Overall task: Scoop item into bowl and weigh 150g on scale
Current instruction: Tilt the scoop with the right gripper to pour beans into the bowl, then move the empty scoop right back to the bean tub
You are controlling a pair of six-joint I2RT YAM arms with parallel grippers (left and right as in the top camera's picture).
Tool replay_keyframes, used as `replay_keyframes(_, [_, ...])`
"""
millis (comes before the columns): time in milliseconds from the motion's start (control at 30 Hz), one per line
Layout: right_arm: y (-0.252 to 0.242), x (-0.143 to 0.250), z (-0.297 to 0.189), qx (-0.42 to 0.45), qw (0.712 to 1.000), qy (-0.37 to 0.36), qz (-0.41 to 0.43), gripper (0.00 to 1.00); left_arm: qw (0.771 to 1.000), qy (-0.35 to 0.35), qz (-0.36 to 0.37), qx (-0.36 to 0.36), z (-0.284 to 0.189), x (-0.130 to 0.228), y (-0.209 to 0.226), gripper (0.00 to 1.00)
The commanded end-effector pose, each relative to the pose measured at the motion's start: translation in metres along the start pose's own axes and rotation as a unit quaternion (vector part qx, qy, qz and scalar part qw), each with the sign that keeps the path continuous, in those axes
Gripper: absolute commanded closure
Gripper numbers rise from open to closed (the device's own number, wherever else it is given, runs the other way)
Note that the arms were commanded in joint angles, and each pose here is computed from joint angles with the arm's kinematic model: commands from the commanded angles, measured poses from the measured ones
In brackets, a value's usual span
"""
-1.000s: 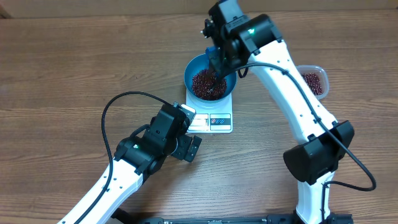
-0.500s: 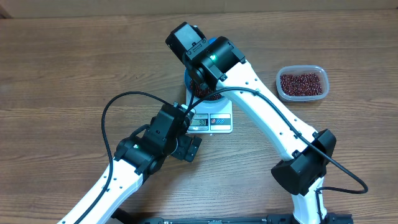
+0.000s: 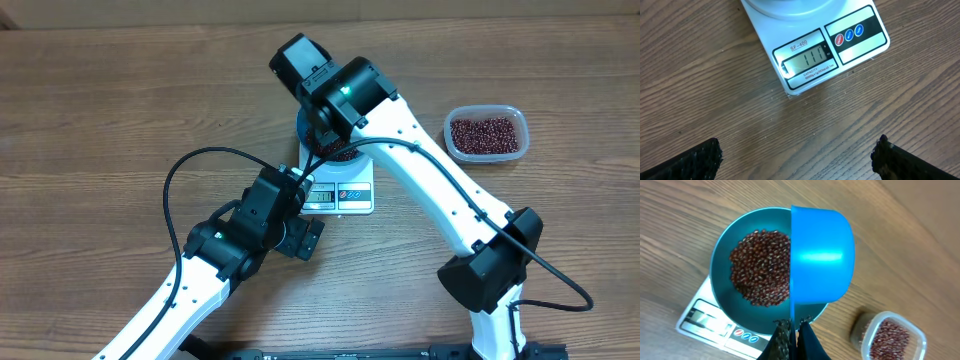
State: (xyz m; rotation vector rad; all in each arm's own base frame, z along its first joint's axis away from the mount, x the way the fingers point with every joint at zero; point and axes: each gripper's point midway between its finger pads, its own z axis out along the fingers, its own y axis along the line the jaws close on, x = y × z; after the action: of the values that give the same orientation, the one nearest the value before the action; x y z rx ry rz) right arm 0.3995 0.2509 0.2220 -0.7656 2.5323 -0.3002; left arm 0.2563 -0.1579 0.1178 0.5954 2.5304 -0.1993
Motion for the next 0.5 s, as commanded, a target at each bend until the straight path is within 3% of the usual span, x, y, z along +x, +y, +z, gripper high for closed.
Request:
replay_keyframes(0, [-0.028, -0.009, -0.04, -0.045, 0.996, -0.051, 0.052, 0.96, 1.0, -0.01, 0.003, 0.003, -0.004, -0.009, 0.0, 0.0])
replay_keyframes(200, [-0.091, 0.003, -0.066, -0.118, 0.98, -0.081, 0.14, 0.96, 1.0, -0.01, 0.003, 0.003, -0.004, -0.009, 0.0, 0.0])
replay_keyframes(467, [-0.189, 0.072, -0.052, -0.078, 0.963, -0.011, 0.259, 0.96, 1.0, -0.01, 0.003, 0.003, -0.004, -0.009, 0.0, 0.0])
